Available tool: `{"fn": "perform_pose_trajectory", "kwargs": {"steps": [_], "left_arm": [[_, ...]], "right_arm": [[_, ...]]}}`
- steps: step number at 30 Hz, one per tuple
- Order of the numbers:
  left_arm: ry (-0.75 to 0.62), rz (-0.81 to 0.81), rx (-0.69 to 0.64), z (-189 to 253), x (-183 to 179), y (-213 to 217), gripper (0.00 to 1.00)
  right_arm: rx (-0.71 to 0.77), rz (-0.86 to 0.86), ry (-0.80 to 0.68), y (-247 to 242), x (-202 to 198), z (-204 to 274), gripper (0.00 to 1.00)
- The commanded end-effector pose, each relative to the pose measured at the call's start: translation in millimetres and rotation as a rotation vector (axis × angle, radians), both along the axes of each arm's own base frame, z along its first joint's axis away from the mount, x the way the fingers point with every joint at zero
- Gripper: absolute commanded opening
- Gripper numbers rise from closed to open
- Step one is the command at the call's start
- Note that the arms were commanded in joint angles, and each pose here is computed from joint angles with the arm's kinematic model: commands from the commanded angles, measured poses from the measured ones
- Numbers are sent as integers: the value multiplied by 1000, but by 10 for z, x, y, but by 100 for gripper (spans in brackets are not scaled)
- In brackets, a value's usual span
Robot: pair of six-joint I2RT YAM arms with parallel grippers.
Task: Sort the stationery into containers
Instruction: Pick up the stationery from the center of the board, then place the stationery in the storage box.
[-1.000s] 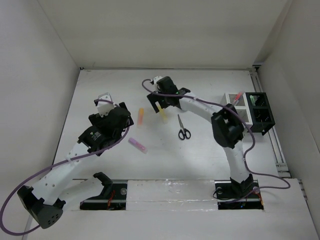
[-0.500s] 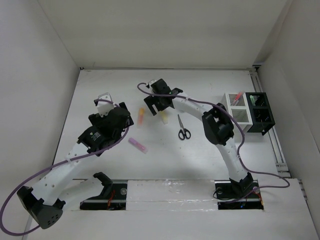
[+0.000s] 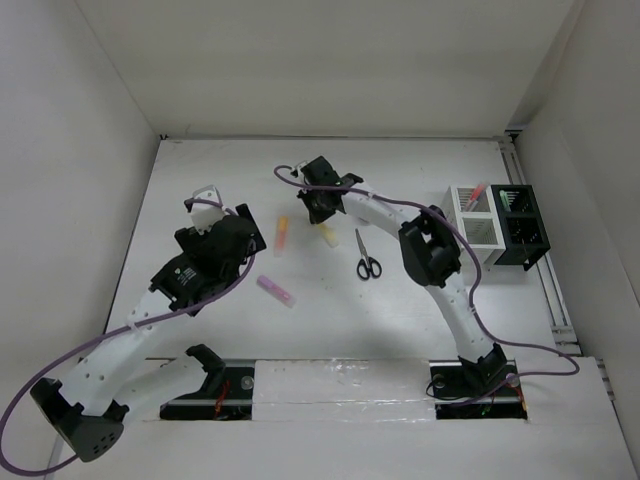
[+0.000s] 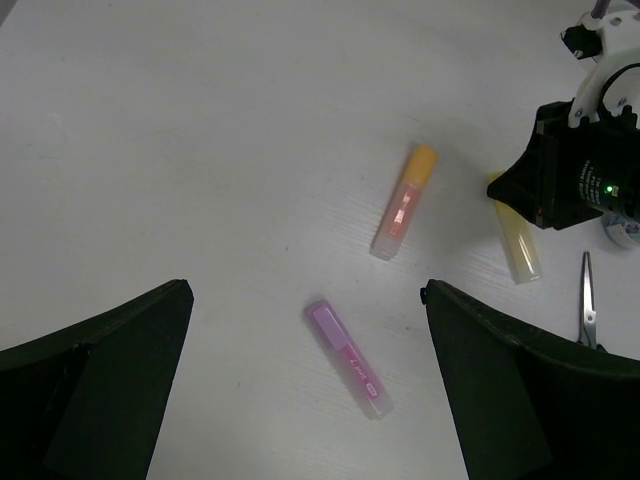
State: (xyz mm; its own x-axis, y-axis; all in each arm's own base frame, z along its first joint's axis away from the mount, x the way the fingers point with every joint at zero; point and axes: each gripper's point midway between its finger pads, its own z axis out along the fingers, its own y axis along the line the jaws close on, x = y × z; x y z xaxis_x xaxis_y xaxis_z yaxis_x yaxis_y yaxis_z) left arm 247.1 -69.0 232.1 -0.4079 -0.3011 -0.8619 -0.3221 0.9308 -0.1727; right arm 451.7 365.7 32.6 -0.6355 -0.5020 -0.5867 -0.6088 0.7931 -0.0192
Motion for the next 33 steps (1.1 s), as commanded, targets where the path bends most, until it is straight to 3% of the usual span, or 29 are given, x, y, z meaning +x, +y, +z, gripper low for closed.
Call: {"fn": "perform_pose_trajectory", "kwargs": {"steps": [1,3,6,9,10,12,16,17,19,20,21,23,24,27,33], "left_arm": [[-50,-2,-23,154,15,11,100],[-45,-11,-29,147,12,-6,100],[-45,-11,-29,147,12,-6,100],[-45,-11,-29,147,12,-6,100],[-45,-11,-29,147,12,-6,100],[-52,-15,-27,169,0,6,100],[-63,-23,-45,200,-4,-11,100],[-72,-23,-51,223,-15,-2,100],[-72,-23,-52,207,-29,9,100],[-66,-36,-49,200,-33,-5,100],[-66,-36,-49,200,-33,-5,100],[-77,-43,-64,230,-35,-21,100],[-76,-47,-56,229,-36,-17,100],[-94,-54,-77,278,-49,-24,100],[-100,-75,-89,285,-69,-43,100]], "right_arm": [[0,31,69,-20,-160,-78,0],[136,123,68,232,-229,111,0],[364,257,-36,582,-260,850,0],[507,317,-183,683,-283,1668,0],[517,311,-204,611,-284,1746,0],[583,297,-328,427,-301,2346,0],[635,154,-563,-352,-63,3019,0],[584,36,-586,-799,140,2887,0],[582,-84,-703,-1368,176,3195,0],[564,-214,-797,-1886,325,3338,0],[542,-281,-798,-2158,318,3164,0],[547,-411,-928,-2704,189,3477,0],[490,-558,-980,-3171,184,3479,0],[382,-805,-1048,-3949,-11,3445,0],[234,-1020,-1045,-4854,-108,3181,0]]}}
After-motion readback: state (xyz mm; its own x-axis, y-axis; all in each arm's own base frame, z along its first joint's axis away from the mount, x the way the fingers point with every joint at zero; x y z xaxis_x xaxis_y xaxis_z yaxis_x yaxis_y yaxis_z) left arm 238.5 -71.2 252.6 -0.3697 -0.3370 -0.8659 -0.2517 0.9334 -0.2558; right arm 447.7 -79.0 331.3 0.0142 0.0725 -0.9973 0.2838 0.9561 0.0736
